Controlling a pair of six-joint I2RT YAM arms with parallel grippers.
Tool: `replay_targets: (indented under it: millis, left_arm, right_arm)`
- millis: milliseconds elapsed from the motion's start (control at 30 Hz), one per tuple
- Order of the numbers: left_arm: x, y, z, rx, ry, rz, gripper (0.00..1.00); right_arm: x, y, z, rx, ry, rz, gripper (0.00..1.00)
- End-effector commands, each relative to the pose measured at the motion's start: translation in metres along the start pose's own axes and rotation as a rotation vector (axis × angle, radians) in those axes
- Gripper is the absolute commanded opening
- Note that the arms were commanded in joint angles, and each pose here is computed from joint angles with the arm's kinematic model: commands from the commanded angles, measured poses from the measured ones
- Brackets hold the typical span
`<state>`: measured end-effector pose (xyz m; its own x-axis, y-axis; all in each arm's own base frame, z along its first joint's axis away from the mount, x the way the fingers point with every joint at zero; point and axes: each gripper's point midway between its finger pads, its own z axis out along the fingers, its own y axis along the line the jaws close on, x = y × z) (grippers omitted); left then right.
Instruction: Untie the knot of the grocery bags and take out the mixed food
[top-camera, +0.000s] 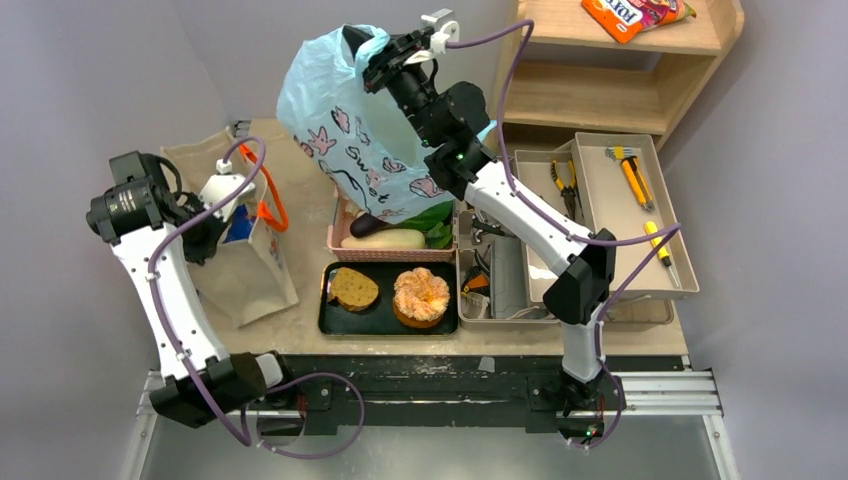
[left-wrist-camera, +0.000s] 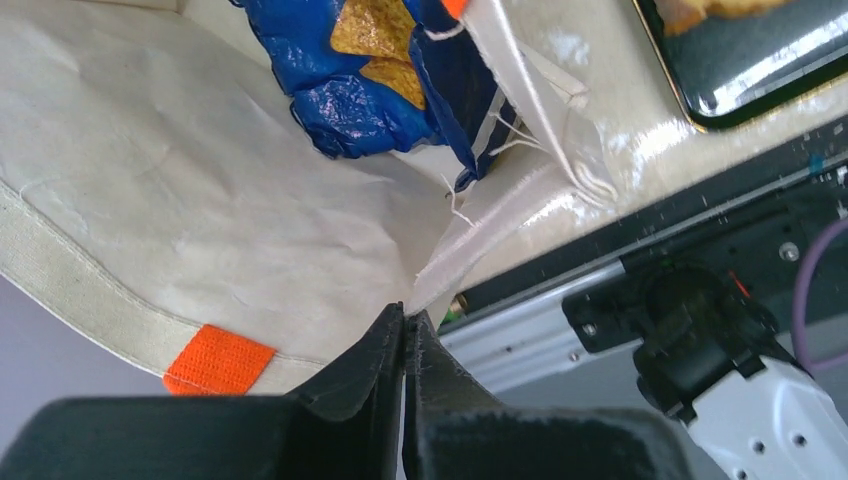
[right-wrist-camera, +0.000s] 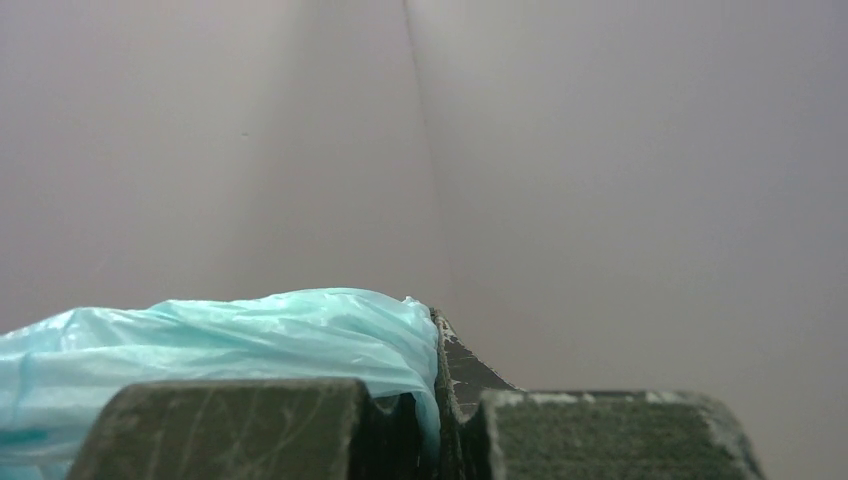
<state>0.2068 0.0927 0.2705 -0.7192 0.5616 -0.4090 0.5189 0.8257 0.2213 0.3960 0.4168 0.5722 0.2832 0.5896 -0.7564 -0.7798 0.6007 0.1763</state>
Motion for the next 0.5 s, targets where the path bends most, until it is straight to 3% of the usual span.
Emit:
replay_targets:
  millis: [0,100,233,267,367,467]
  left_arm:
    - [0.030,-0.028,-0.016,0.038,0.070,0.043,0.00]
    - [0.034,-0.033,-0.021,0.024,0.073,0.036,0.00]
    - [0.010,-0.029,-0.036,-0.020,-0.036,0.007,0.58]
    - [-0.004,-0.028,-0.047,-0.039,-0.098,-0.006,0.68]
    - [-0.059,-0.029,-0.092,-0.082,-0.344,-0.011,0.85]
    - [-0.118,-0.027,-0.143,-0.102,-0.621,-0.016,0.93]
  right_arm:
    - [-0.046,-0.005,0.009,0.021,-0.113,0.022,0.00]
    - [-0.047,-0.005,0.011,0.016,-0.117,0.029,0.00]
    - [-0.045,0.001,0.013,-0.014,-0.109,0.045,0.00]
    - [-0.044,0.002,0.013,-0.025,-0.105,0.050,0.00]
    - [-0.041,0.008,0.014,-0.057,-0.094,0.062,0.00]
    - [-0.039,0.015,0.013,-0.092,-0.083,0.075,0.00]
